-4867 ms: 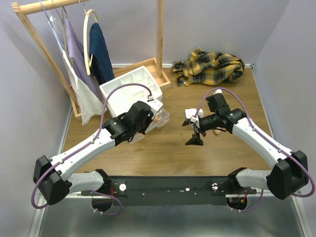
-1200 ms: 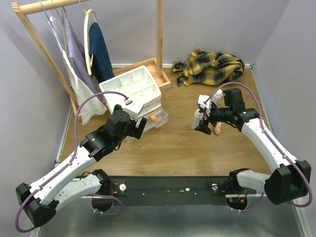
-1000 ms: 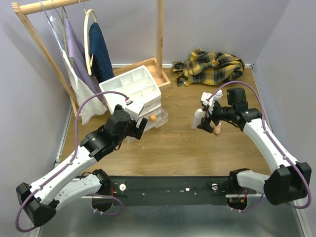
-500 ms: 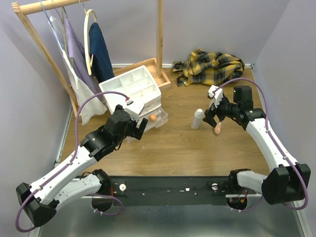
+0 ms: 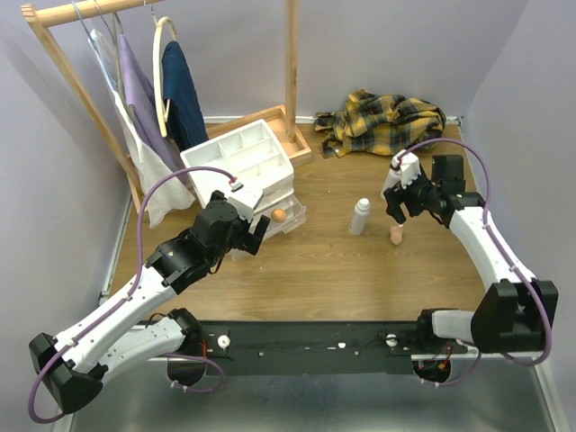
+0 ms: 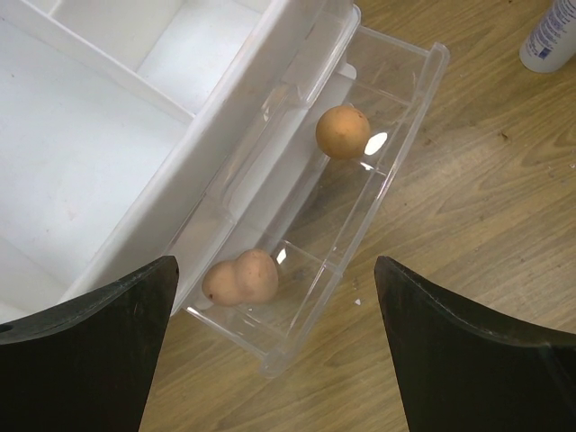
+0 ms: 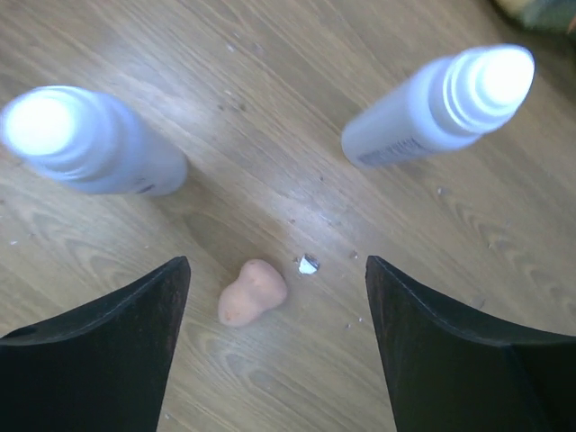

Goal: Organize the makeup
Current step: Pick up the makeup tool from the center of the board.

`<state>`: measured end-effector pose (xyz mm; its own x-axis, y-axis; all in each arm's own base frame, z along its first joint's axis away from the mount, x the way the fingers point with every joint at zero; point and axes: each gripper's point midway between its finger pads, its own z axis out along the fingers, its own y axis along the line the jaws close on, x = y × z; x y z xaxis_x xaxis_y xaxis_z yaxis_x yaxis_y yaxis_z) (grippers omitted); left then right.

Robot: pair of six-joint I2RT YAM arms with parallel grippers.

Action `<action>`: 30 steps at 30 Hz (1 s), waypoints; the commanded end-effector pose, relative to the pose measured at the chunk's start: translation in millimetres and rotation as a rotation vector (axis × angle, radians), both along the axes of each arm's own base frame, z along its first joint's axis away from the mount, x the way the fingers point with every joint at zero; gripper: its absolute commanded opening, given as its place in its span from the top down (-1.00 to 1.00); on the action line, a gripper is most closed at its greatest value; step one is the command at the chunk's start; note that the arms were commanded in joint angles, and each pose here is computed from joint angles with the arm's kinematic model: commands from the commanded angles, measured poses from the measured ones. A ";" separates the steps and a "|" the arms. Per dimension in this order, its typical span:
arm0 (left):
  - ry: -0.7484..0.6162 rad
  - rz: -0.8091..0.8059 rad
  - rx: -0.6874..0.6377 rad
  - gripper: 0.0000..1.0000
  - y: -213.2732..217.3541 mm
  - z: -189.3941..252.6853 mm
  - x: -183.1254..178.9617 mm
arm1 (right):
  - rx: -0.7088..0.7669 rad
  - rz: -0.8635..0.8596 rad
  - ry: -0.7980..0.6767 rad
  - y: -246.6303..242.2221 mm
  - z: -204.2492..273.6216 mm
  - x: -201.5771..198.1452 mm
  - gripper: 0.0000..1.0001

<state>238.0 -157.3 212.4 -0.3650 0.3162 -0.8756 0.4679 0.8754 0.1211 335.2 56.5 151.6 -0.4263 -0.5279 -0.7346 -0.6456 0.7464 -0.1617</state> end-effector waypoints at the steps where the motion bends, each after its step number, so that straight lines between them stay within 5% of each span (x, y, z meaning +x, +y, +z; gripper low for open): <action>1: -0.021 -0.027 -0.020 -0.97 -2.7 5.9 -1.3 | -0.028 -0.171 0.059 -22.9 -17.5 18.7 -0.57; 5: -0.019 -0.034 -0.027 -0.97 -3.8 5.8 -2.5 | -0.038 -0.219 0.146 -28.0 -47.0 19.1 -0.19; 12: -0.025 -0.041 -0.037 -0.97 -4.7 8.3 -3.4 | -0.057 -0.213 0.307 -27.7 -84.6 10.0 0.15; 30: -0.025 -0.047 -0.039 -0.97 -5.2 8.3 -4.3 | -0.073 -0.121 0.519 -21.3 -115.7 -20.6 0.42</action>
<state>234.1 -159.4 217.5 -0.3485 0.3048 -0.8864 0.4880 0.8664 0.1061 328.5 33.9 37.9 -0.7661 -0.4812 -0.4260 -0.5483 0.8352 0.0426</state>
